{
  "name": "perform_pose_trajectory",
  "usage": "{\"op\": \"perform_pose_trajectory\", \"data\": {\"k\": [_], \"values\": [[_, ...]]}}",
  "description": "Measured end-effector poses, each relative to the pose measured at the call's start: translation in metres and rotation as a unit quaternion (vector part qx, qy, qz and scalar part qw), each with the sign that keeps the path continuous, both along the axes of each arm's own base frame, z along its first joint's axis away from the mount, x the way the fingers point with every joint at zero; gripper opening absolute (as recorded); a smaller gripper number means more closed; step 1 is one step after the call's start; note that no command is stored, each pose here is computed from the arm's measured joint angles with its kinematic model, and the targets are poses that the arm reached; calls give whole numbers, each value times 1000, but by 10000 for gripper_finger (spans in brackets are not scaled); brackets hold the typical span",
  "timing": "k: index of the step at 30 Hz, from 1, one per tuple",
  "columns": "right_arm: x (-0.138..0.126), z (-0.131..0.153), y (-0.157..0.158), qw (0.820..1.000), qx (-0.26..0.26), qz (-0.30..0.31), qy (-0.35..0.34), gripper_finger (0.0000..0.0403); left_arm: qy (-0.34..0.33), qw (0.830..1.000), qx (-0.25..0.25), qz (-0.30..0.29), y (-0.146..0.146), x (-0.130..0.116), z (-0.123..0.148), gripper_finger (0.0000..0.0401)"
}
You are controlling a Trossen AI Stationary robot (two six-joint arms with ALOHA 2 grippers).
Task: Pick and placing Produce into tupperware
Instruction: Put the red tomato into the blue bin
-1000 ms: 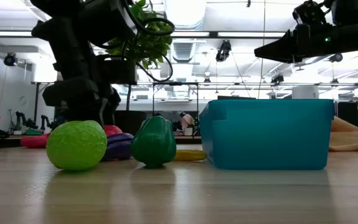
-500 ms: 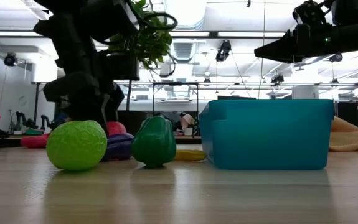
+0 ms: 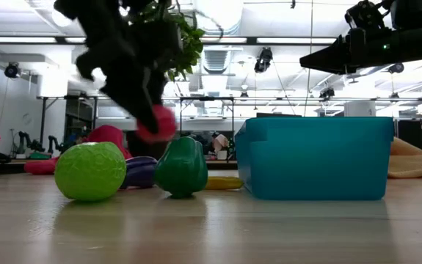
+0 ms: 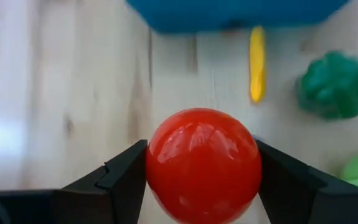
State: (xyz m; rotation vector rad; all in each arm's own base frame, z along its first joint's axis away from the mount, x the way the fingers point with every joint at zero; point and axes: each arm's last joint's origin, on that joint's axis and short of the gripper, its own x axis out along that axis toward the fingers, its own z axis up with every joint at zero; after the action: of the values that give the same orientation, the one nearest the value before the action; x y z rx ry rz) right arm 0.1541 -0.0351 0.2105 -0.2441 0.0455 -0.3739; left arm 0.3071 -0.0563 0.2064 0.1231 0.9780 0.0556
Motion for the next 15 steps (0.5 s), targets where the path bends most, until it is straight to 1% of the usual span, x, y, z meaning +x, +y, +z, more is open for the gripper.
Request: {"op": "perform_pose_trajectory", "data": {"k": [5, 7, 12, 15], "values": [[0, 0, 0, 1000, 0, 0, 0, 206, -54, 998, 22, -26, 3, 16, 30, 233], [0, 0, 0, 1000, 0, 0, -1, 206, -81, 996, 33, -30, 5, 25, 37, 233], [0, 0, 0, 1000, 0, 0, 1, 206, -116, 989, 65, -60, 8, 46, 37, 233], [0, -1, 0, 1000, 0, 0, 2, 206, -127, 987, 70, -65, 8, 61, 37, 233]]}}
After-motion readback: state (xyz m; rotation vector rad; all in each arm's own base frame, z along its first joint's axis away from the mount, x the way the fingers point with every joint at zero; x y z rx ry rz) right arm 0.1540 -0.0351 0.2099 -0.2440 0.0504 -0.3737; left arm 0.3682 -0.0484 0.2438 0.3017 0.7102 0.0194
